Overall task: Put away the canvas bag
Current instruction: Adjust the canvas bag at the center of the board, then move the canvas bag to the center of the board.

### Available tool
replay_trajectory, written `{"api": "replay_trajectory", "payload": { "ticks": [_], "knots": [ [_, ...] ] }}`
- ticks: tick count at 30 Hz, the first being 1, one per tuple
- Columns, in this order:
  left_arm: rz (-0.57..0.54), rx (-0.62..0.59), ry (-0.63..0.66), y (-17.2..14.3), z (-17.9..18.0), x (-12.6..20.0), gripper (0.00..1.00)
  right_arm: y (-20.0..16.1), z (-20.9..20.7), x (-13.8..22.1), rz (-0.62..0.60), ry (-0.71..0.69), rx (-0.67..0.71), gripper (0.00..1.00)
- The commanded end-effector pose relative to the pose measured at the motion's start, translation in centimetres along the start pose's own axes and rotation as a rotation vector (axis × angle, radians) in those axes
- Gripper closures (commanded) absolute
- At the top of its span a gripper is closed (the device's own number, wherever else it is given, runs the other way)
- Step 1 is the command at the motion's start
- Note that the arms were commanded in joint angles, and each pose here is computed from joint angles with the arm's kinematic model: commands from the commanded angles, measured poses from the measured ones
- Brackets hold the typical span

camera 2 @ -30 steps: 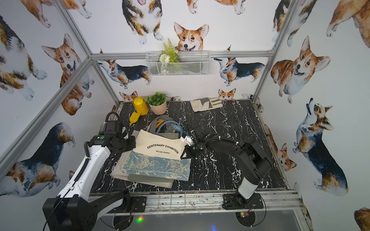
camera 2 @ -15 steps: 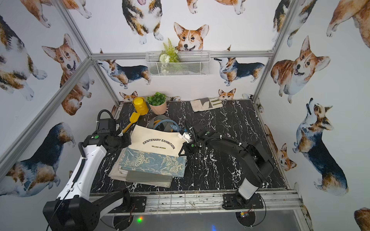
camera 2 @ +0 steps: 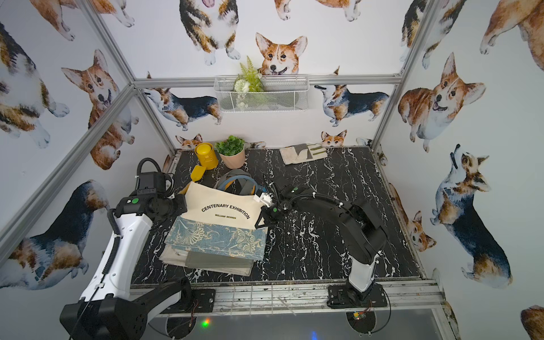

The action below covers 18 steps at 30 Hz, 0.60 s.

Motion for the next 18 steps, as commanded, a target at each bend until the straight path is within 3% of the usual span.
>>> {"api": "replay_trajectory", "payload": {
  "ticks": [1,5,9,12,15,18],
  "knots": [
    [0.001,-0.003,0.070,0.3,0.9,-1.4,1.00,-0.4,-1.2,-1.0,0.060,-0.037,-0.026,0.80],
    [0.021,0.001,0.083,0.5,1.3,-3.3,0.96,-0.3,-1.5,-0.9,0.050,-0.067,-0.013,0.63],
    [0.043,-0.017,0.068,1.2,1.3,-3.2,0.66,-1.0,-1.0,1.8,-0.016,-0.237,0.065,0.51],
    [0.014,-0.040,0.102,1.3,1.3,-1.1,0.51,-2.2,0.4,5.4,-0.090,-0.406,0.119,0.47],
    [-0.020,-0.050,0.087,0.9,0.7,0.7,0.45,-3.1,1.4,7.7,-0.192,-0.448,0.175,0.43],
    [-0.040,-0.003,-0.019,0.4,-0.6,1.2,0.44,-3.4,2.2,7.3,-0.206,-0.387,0.246,0.42]
  ]
}}
Point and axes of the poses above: each gripper's point midway between its finger pads, its own x axis back along the fingers, its own z axis along the line the jaws close on, y = z × x, the point moved 8 cm from there along x, back along the fingers, and after that the axes turned 15 degrees about -x, right-handed, at the moved point
